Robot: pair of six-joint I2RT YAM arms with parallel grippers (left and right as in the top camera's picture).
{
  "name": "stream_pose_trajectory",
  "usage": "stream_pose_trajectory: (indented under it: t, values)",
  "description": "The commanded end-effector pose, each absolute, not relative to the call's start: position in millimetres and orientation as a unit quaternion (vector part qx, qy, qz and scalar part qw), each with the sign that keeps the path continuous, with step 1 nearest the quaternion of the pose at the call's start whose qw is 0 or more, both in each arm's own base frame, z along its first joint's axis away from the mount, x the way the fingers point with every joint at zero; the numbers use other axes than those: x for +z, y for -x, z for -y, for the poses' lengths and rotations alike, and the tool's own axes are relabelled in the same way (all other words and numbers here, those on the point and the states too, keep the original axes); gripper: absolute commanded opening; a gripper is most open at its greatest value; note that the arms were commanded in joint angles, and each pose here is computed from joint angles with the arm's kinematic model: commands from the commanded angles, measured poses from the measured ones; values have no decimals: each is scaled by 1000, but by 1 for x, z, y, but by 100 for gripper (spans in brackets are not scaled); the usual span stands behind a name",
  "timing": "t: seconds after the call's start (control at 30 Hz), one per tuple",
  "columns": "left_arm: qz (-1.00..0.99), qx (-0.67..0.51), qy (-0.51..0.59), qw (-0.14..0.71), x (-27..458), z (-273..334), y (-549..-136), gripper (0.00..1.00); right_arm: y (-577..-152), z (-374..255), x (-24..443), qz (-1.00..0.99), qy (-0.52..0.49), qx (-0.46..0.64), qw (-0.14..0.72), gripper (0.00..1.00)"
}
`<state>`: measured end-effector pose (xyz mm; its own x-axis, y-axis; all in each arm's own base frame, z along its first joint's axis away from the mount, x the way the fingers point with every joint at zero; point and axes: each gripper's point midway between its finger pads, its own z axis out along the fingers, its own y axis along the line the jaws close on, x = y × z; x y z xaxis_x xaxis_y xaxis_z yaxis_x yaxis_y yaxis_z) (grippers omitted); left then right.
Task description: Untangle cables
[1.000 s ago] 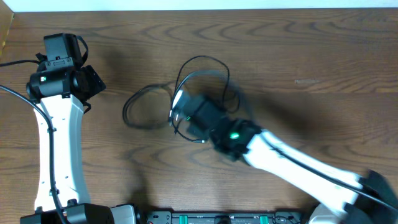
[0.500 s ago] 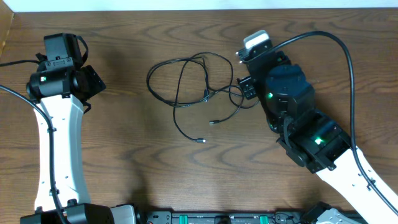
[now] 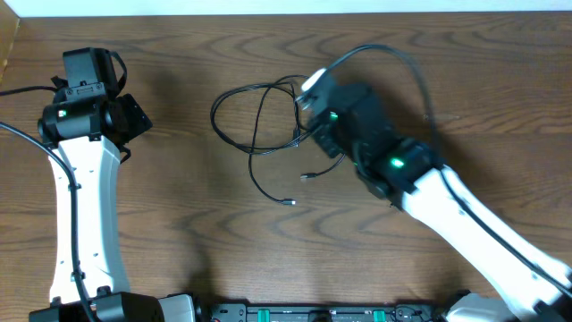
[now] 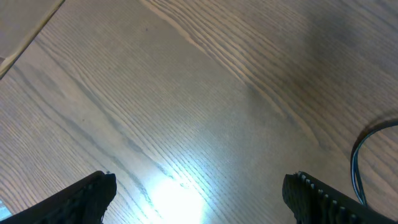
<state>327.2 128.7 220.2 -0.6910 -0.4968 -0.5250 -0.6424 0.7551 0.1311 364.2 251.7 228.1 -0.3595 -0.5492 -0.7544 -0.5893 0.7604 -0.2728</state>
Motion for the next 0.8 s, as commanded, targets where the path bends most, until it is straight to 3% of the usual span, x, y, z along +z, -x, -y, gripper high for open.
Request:
stream_pose_trajectory:
  t: [0.0, 0.1, 0.3, 0.37, 0.47, 0.53, 0.77]
  values:
    - [-903, 162, 320, 238, 222, -132, -329, 91, -350, -292, 177, -803, 450, 95, 379, 75]
    - [-903, 162, 320, 238, 222, -132, -329, 91, -348, -302, 135, -804, 481, 106, 332, 87]
    - [-903, 162, 320, 238, 222, -132, -329, 90, -346, -300, 56, -830, 490, 95, 249, 88]
    - [-903, 162, 320, 238, 222, -132, -329, 91, -345, -298, 42, -834, 491, 92, 234, 76]
    - [-903, 162, 320, 238, 222, -132, -329, 91, -344, -296, 34, -837, 490, 91, 225, 20]
    - [-903, 162, 320, 238, 222, -132, -329, 91, -345, -297, 38, -836, 490, 92, 229, 4]
    - [-903, 162, 320, 238, 222, -132, -329, 91, -353, -302, 70, -825, 485, 96, 273, 1]
